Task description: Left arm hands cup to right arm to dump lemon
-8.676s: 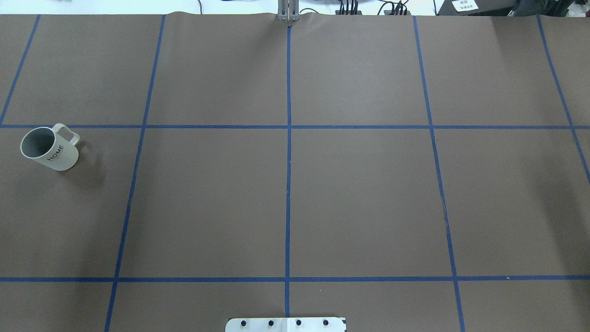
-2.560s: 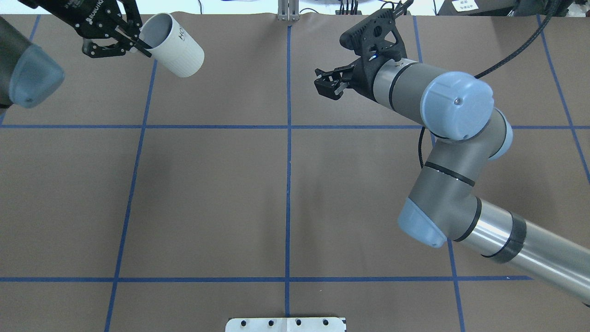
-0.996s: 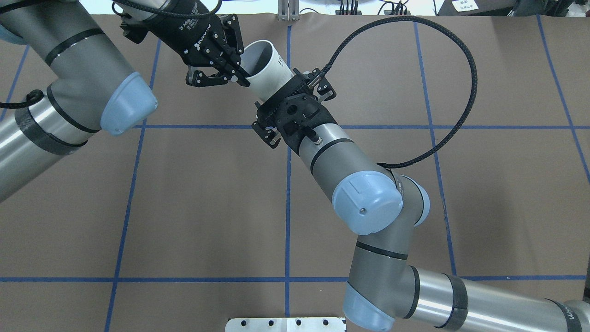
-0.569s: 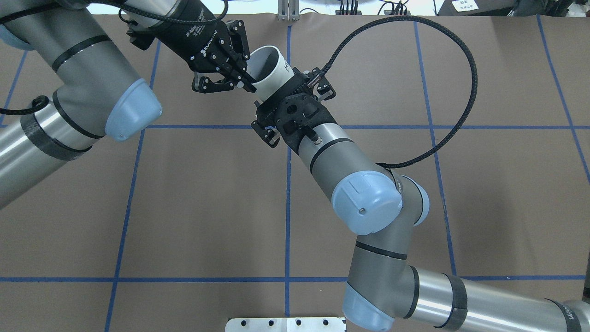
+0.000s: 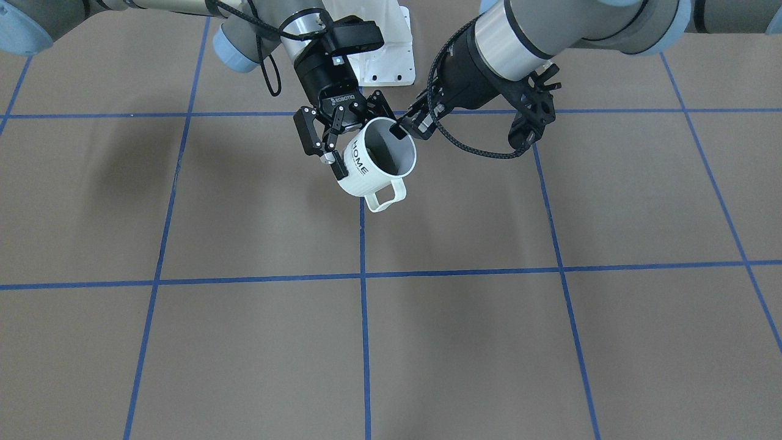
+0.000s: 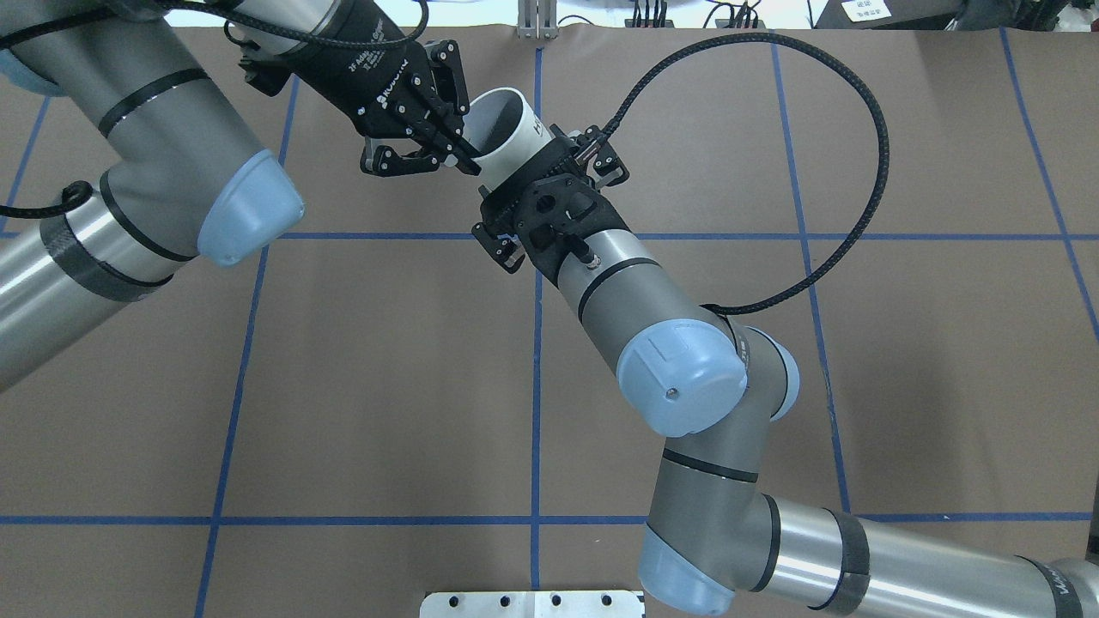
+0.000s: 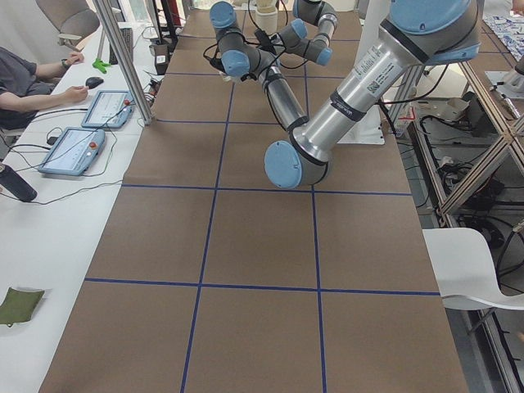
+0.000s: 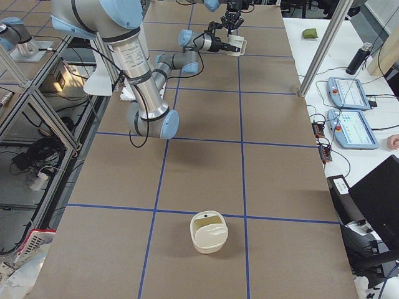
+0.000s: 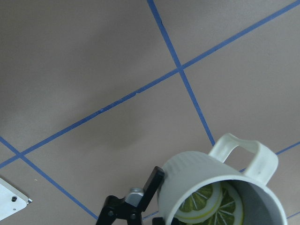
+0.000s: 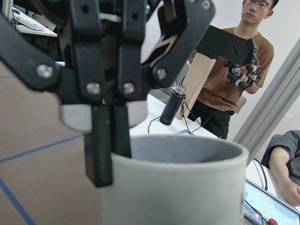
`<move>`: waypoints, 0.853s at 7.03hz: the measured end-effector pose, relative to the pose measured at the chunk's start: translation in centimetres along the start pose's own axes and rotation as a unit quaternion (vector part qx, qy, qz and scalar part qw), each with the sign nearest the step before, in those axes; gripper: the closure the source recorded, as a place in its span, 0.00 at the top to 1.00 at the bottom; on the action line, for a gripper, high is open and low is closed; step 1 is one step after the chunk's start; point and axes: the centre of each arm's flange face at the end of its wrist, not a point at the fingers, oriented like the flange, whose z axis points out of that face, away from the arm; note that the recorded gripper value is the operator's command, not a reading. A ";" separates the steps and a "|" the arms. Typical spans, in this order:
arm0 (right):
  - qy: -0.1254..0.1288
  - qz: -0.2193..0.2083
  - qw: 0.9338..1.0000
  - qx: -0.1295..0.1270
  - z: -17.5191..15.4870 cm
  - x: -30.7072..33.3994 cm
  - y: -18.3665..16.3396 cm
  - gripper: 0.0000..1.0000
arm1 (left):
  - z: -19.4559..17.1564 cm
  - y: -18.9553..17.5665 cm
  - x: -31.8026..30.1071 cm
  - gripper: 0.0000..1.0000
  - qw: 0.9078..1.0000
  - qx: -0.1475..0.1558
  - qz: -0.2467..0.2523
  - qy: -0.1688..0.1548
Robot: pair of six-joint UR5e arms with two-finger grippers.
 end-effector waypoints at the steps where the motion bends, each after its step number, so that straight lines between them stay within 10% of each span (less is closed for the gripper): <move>1: -0.001 -0.003 1.000 -0.001 0.0 0.0 0.1 0.84 | 0.0 0.1 0.0 0.00 1.000 -0.001 0.003 0.001; 2: -0.003 -0.015 1.000 -0.002 0.0 -0.2 0.0 0.62 | 0.0 0.1 -0.1 0.00 1.000 -0.003 0.005 0.002; 4: -0.003 -0.038 0.999 -0.001 -0.2 -0.3 -0.2 0.30 | 0.2 0.4 -0.4 0.99 1.000 -0.014 0.028 0.006; 6: -0.002 -0.044 0.999 -0.006 -0.2 -0.4 0.2 0.30 | 0.0 0.1 -1.0 1.00 0.997 -0.030 0.074 0.018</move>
